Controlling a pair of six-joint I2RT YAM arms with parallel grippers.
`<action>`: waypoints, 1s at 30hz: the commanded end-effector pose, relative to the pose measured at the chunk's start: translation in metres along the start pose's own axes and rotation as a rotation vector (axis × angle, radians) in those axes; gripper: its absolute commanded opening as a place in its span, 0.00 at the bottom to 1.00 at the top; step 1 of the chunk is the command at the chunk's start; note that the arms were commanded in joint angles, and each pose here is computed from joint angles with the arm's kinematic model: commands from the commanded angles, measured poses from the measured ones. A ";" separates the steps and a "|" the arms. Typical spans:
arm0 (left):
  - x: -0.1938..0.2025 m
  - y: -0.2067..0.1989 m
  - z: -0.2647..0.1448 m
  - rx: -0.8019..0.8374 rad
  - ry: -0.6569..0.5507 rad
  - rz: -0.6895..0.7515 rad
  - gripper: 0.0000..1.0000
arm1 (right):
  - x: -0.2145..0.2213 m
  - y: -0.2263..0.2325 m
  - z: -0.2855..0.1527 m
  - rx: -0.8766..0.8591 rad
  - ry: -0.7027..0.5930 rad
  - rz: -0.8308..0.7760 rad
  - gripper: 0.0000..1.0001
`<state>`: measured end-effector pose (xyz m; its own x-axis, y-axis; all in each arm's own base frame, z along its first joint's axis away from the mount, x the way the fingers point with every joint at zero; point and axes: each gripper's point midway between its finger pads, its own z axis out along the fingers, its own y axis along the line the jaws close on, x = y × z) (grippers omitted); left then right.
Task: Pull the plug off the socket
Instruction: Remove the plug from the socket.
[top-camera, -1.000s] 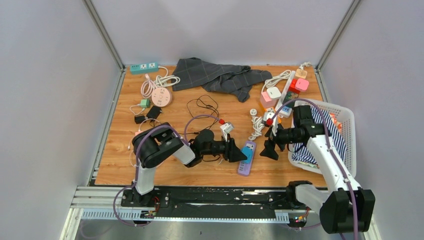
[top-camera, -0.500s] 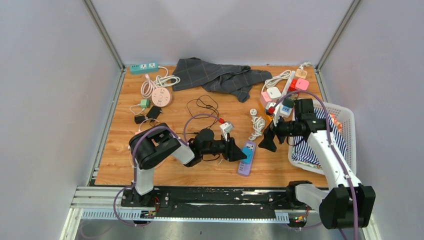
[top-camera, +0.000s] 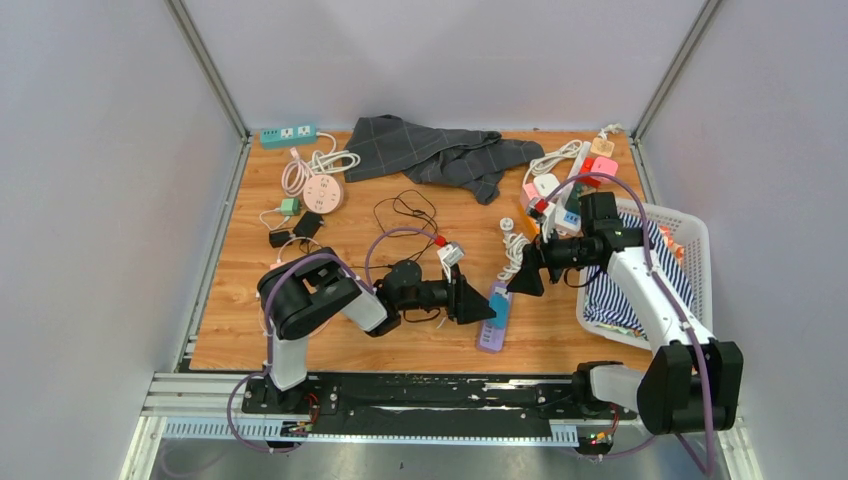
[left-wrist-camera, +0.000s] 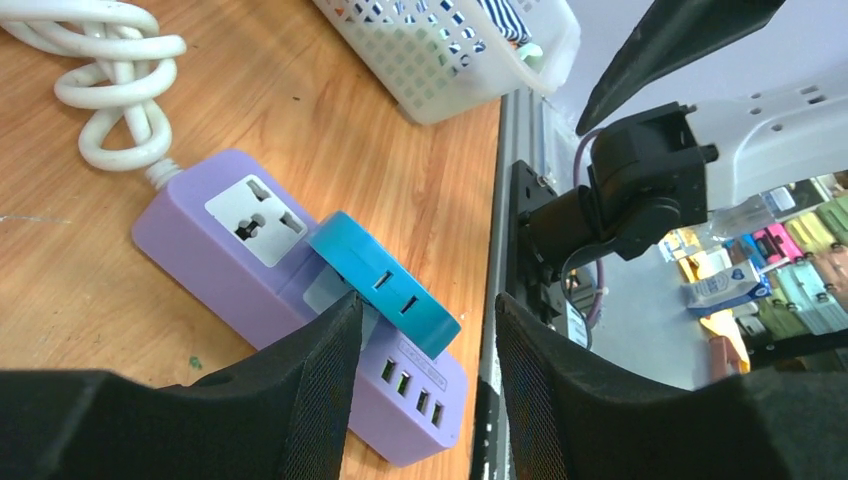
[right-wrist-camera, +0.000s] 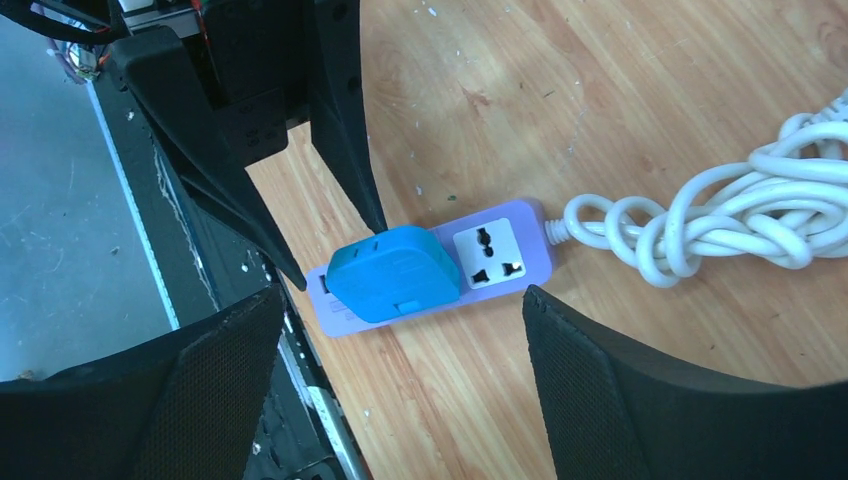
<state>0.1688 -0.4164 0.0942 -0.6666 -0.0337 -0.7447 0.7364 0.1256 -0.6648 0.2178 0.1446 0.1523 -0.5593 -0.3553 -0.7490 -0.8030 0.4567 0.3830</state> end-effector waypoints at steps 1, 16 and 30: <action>-0.004 -0.017 0.001 0.065 -0.026 0.026 0.53 | 0.004 0.011 0.008 -0.040 0.031 0.062 0.88; 0.020 0.010 0.008 -0.103 0.035 -0.014 0.56 | 0.033 0.004 0.003 0.000 0.110 -0.228 0.67; 0.004 0.014 0.004 -0.217 -0.030 -0.055 0.54 | 0.045 -0.011 0.004 0.068 0.128 -0.330 0.64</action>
<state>0.1751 -0.4177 0.0688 -0.7170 -0.0360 -0.6962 0.6538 0.3117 -0.6895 0.2015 0.1276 0.1157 -0.3233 -0.5666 -0.7579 -0.9232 0.3646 0.1212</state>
